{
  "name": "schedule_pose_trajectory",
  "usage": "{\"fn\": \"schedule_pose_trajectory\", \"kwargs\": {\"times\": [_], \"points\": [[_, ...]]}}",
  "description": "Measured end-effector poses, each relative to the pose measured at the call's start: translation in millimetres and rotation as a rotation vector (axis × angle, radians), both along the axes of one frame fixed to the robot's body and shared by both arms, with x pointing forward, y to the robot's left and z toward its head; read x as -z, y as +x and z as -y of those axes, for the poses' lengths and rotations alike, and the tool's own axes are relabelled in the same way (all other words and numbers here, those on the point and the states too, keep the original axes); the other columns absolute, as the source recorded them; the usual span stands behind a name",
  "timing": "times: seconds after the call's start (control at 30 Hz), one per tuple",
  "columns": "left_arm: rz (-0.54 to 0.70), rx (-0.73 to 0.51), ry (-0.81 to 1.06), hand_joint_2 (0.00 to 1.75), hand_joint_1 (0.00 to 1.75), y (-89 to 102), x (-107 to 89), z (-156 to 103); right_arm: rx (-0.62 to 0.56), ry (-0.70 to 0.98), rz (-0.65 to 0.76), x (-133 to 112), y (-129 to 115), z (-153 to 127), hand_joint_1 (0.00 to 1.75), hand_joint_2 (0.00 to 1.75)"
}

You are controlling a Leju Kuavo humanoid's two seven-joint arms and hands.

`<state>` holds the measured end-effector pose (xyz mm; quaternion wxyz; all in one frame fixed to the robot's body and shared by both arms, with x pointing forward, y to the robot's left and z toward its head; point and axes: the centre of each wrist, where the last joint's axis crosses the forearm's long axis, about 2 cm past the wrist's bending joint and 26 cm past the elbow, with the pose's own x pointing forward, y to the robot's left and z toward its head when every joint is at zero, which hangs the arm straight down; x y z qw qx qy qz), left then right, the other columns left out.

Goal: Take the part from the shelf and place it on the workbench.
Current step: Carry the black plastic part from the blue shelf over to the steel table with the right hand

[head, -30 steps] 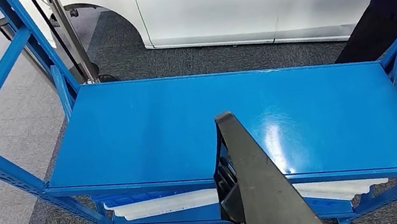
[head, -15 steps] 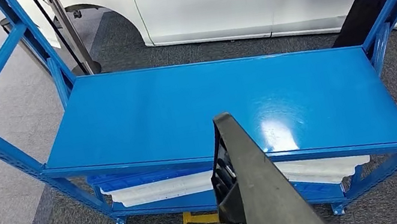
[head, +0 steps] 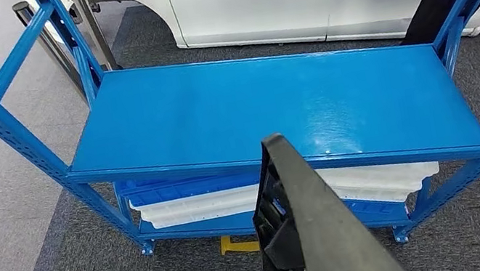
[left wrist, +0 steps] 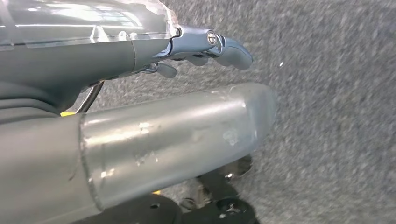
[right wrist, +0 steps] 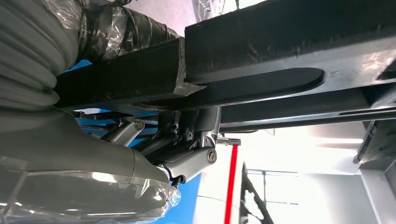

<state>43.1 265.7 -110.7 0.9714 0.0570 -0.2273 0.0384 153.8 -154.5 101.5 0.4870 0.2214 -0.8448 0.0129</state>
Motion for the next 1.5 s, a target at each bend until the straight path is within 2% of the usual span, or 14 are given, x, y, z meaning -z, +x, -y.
{"fn": "schedule_pose_trajectory", "kwargs": {"times": [0.93,1.2,1.5], "points": [[-0.001,0.008,-0.011,0.0,0.0,-6.9,1.0,-4.5,-0.081,0.176,-0.057,2.8,-6.8,7.6,1.75,1.75],[-0.009,0.001,-0.015,0.0,0.0,-8.1,1.1,-4.5,-0.058,0.201,-0.085,6.9,-12.7,10.8,1.75,1.75],[-0.015,-0.007,-0.016,0.0,0.0,-10.9,1.4,-4.4,0.026,0.179,-0.121,12.5,-19.7,15.4,1.75,1.75]]}}
